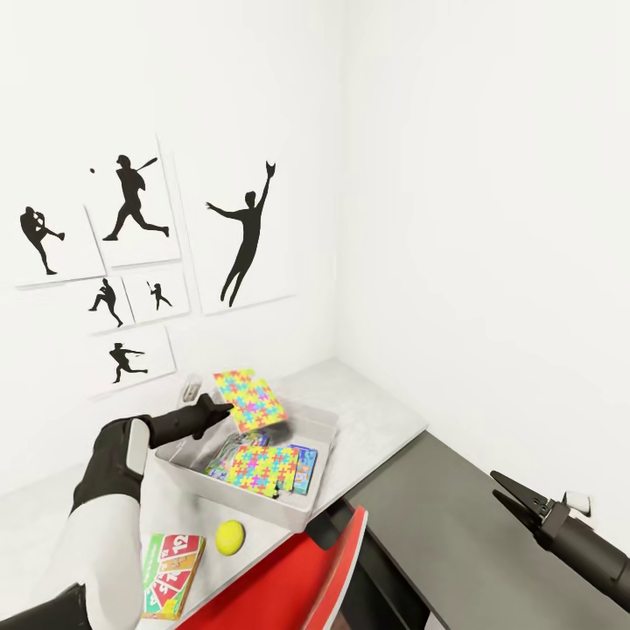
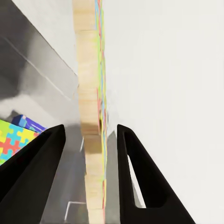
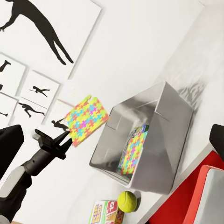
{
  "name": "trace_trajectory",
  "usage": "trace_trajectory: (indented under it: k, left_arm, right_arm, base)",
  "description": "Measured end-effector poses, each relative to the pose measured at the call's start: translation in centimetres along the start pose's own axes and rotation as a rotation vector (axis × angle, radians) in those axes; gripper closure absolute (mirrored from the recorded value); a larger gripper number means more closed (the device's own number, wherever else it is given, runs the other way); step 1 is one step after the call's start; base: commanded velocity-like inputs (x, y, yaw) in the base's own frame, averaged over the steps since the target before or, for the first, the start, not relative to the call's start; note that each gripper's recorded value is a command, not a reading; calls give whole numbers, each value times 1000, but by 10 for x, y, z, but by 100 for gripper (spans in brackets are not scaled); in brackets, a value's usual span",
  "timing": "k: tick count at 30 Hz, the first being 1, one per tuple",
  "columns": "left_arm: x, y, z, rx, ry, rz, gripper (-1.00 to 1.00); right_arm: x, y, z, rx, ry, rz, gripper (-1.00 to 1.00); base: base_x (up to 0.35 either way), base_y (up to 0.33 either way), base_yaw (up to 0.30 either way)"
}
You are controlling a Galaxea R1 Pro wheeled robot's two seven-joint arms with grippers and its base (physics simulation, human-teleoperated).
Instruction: Put all the toys in the child's room - the three board games (two on the bed and one on the table), the two jigsaw puzzles on the table, and the tennis ball on the table - inside the toy box on the table in the child's room.
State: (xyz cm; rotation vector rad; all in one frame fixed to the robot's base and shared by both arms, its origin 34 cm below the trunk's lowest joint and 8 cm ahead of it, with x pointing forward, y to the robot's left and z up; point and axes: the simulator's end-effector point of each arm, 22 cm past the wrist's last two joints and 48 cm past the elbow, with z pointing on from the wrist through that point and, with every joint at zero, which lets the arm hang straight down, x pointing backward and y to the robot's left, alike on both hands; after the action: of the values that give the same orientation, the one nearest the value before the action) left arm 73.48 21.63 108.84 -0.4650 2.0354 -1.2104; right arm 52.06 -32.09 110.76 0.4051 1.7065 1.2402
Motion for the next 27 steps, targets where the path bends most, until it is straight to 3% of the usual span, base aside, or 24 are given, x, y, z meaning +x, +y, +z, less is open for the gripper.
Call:
trace_trajectory:
  k: [12, 18, 27]
  left_arm:
    - [15, 17, 7, -46, 33, -35, 100]
    - [30, 41, 12, -120, 69, -68, 100]
    - [35, 47, 13, -134, 78, -83, 100]
  right_arm:
    - [0, 0, 0, 0, -1, 0, -100]
    - [0, 0, 0, 1, -1, 0, -100]
    - [0, 0, 0, 1, -1, 0, -100]
  base:
    - [0, 0, 0]
    - [0, 0, 0]
    - [0, 0, 0]
